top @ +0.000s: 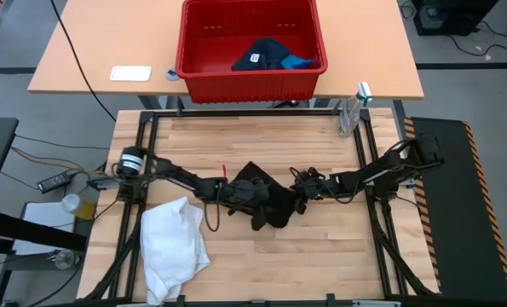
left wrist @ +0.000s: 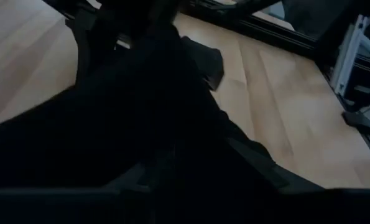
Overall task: Fold Laundry from Bin
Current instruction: Fold the black shirt
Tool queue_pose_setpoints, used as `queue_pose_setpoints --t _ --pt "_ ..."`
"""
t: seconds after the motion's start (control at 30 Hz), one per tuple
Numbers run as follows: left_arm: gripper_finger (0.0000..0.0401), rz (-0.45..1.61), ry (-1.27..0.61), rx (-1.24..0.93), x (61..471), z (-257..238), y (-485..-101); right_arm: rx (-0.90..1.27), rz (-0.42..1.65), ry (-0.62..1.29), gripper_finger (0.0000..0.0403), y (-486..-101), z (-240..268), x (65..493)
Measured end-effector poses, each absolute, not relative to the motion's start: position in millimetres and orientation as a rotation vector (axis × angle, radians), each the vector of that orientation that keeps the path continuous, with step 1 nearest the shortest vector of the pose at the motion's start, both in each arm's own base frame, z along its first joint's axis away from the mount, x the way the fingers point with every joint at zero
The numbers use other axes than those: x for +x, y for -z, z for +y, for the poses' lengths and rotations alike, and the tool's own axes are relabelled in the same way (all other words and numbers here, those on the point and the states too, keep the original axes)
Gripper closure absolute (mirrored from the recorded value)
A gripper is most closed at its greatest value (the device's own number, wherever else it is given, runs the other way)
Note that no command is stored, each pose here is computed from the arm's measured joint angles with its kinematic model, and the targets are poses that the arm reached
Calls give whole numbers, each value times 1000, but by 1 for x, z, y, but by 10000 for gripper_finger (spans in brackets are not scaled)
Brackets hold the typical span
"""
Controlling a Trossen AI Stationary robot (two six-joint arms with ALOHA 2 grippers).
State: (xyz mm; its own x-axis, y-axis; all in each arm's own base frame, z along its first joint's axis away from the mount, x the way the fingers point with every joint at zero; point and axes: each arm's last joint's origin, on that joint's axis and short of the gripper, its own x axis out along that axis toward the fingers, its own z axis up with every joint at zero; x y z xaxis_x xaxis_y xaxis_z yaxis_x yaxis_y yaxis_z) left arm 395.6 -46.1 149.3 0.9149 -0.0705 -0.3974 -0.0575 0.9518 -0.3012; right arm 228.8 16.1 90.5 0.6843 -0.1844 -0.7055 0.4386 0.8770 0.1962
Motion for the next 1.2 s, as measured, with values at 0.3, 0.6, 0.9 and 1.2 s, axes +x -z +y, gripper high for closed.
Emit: queue_pose_setpoints --t 0.3,0.6,0.9,1.2 --pt "260 459 19 -256 440 -45 -132 381 733 354 296 -91 17 230" --pt "260 536 20 -210 443 -43 -140 415 843 355 296 -127 17 219" --pt "260 542 14 -214 442 -42 -140 487 637 308 296 -200 33 201" --pt "260 536 4 -233 441 -41 -144 375 508 261 296 -186 72 226"
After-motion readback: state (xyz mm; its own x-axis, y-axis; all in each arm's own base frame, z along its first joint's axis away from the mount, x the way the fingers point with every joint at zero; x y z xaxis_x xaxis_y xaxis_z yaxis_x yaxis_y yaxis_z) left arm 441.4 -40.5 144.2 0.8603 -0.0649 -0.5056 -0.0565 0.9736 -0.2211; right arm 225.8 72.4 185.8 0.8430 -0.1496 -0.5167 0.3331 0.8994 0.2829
